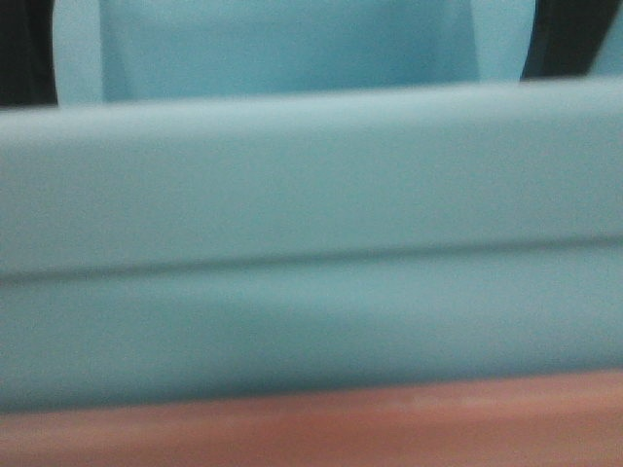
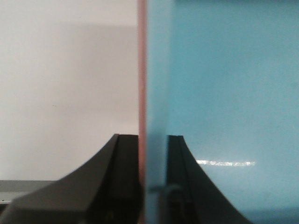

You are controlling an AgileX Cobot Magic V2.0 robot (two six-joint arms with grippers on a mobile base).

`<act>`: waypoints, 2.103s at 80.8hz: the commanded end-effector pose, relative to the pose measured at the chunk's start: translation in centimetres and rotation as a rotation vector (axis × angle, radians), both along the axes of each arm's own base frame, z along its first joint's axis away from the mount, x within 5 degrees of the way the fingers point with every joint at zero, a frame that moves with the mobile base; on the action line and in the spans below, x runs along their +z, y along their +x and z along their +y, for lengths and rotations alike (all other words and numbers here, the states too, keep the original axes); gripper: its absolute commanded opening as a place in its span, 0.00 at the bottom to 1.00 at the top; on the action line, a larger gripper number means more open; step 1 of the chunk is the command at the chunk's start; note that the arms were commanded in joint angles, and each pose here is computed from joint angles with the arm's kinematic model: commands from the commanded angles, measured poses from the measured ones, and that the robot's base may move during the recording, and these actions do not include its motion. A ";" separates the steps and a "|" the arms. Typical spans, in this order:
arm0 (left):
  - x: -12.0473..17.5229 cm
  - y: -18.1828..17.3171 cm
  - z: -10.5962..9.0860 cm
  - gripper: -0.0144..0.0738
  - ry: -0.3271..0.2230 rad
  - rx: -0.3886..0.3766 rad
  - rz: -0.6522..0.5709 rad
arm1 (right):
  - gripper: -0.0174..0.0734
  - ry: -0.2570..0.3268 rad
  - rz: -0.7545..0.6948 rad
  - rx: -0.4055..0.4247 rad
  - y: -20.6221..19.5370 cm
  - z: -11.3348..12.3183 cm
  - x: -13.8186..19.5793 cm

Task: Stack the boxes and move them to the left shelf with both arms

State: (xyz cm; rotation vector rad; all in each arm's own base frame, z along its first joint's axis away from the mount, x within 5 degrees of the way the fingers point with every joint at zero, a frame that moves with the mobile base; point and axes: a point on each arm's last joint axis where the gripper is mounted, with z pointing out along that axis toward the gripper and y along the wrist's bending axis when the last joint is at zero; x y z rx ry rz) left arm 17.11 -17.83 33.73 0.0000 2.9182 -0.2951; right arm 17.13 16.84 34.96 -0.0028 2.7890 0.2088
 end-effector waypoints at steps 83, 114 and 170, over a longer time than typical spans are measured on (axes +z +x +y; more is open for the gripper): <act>0.9 -1.2 0.5 0.16 -0.010 -0.007 0.022 | 0.25 0.022 0.029 -0.024 -1.7 -1.3 0.1; 0.9 -1.2 0.5 0.16 -0.010 -0.007 0.022 | 0.25 0.023 0.027 -0.024 -1.7 -1.3 0.1; 0.9 -1.2 0.5 0.16 0.006 -0.062 0.006 | 0.25 0.024 0.027 -0.023 -1.6 -1.3 0.1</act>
